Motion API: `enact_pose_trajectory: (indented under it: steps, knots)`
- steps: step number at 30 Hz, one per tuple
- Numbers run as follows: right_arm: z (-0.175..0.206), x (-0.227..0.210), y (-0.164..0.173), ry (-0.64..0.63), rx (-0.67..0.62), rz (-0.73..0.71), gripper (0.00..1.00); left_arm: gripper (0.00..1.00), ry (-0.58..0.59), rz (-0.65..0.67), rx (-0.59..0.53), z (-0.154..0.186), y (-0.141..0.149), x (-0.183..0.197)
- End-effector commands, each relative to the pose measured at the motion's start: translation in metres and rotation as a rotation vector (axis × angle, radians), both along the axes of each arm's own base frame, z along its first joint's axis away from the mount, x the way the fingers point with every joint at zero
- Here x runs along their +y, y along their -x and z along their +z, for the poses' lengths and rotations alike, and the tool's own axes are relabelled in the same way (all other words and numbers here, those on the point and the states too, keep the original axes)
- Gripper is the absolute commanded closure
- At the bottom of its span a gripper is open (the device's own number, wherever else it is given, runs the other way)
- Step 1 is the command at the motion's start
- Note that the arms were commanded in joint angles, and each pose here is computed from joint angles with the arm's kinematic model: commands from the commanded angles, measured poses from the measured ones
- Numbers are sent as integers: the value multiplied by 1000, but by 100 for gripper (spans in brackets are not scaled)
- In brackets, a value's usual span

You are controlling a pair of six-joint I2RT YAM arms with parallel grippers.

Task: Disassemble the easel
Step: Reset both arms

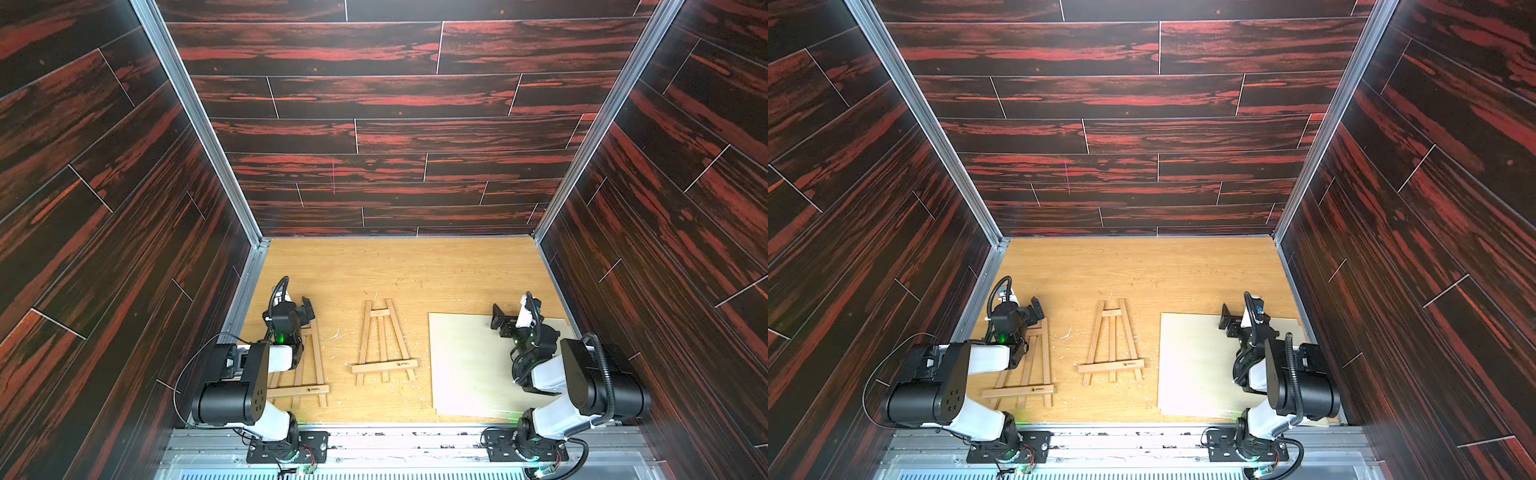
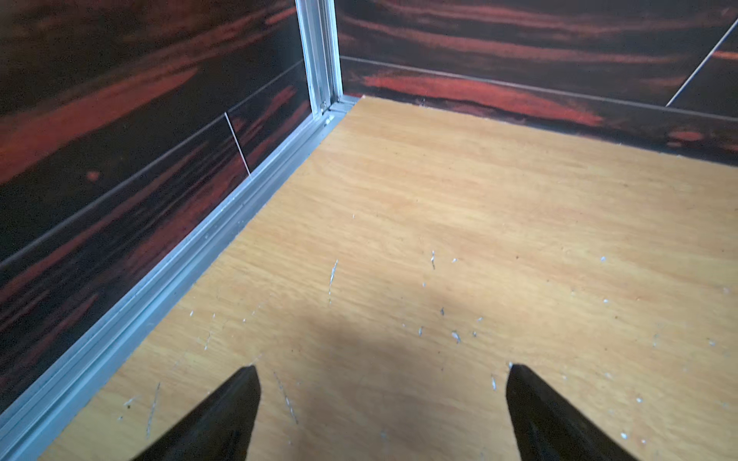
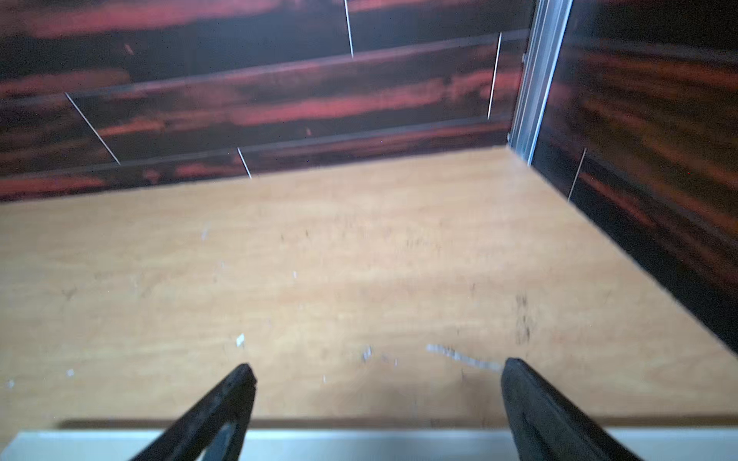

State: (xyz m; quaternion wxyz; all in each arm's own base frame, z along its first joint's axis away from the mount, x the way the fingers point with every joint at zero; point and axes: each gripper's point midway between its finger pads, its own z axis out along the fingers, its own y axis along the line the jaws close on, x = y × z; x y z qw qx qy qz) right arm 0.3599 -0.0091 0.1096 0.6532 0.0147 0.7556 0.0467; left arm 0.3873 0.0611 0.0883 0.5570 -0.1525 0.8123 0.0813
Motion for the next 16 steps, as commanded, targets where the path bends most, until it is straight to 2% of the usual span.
enact_pose_trajectory:
  steps: [1, 5, 16]
  knots:
    - [21, -2, -3, 10, -90, -11, 1, 0, -9, 11, -31, 8, -2, 4]
    - [20, -8, -6, 3, -77, -47, 1, 0, -9, 11, -29, 7, -2, 4]
    - [15, -6, -17, 0, -28, -25, 1, 0, -10, 10, -28, 8, -2, 3]
